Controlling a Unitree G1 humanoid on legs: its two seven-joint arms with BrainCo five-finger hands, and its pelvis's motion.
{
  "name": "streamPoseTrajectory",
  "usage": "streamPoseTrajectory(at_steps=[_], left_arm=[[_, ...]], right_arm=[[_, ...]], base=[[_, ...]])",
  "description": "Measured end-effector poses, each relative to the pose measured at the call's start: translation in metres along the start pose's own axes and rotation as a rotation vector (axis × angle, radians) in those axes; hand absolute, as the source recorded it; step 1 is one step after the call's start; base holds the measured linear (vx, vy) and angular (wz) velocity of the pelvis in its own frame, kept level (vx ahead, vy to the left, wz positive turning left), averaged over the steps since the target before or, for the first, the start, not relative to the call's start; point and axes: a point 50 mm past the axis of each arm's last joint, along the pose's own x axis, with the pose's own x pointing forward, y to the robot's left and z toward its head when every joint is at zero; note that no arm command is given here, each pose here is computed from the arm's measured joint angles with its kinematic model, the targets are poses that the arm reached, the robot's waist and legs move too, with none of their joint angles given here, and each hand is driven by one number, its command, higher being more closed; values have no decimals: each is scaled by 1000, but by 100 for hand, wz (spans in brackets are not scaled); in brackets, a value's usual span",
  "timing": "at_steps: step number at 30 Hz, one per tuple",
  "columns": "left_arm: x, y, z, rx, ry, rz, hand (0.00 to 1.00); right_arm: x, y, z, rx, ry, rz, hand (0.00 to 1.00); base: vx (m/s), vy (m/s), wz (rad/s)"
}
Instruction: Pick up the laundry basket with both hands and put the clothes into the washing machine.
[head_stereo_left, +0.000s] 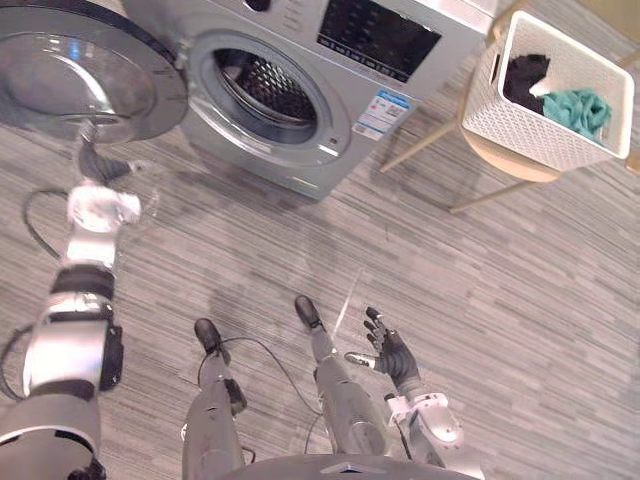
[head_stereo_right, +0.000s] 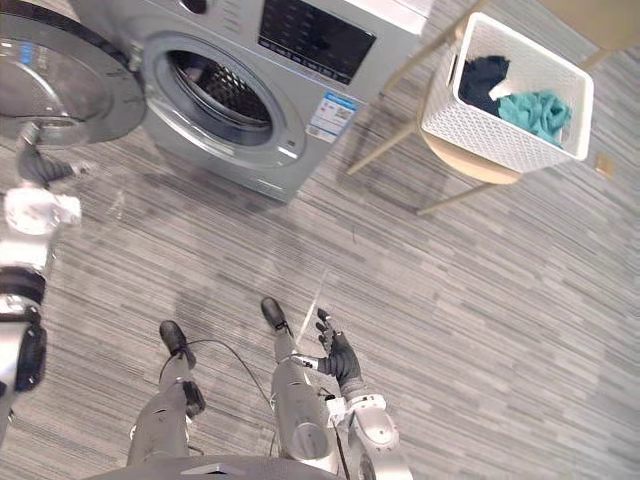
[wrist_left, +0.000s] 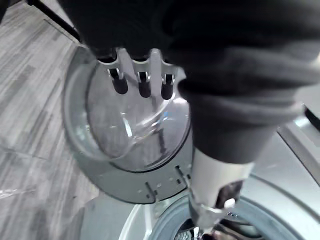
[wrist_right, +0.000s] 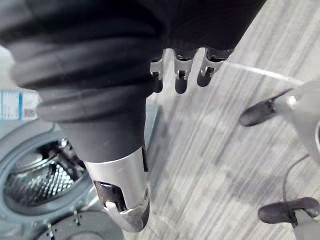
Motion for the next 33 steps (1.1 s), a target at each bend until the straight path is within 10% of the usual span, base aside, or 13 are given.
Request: streamPoseTrajectory(at_steps=[20, 33], left_arm=[[6, 6, 13, -320, 39, 100, 0], [-31, 26, -74, -371, 278, 210, 0]], right_arm=[[-21, 4, 15, 88, -84, -19, 0], [-31, -13, 12, 47, -56, -67, 0]], base=[[-32, -13, -4], [-36, 33, 21]])
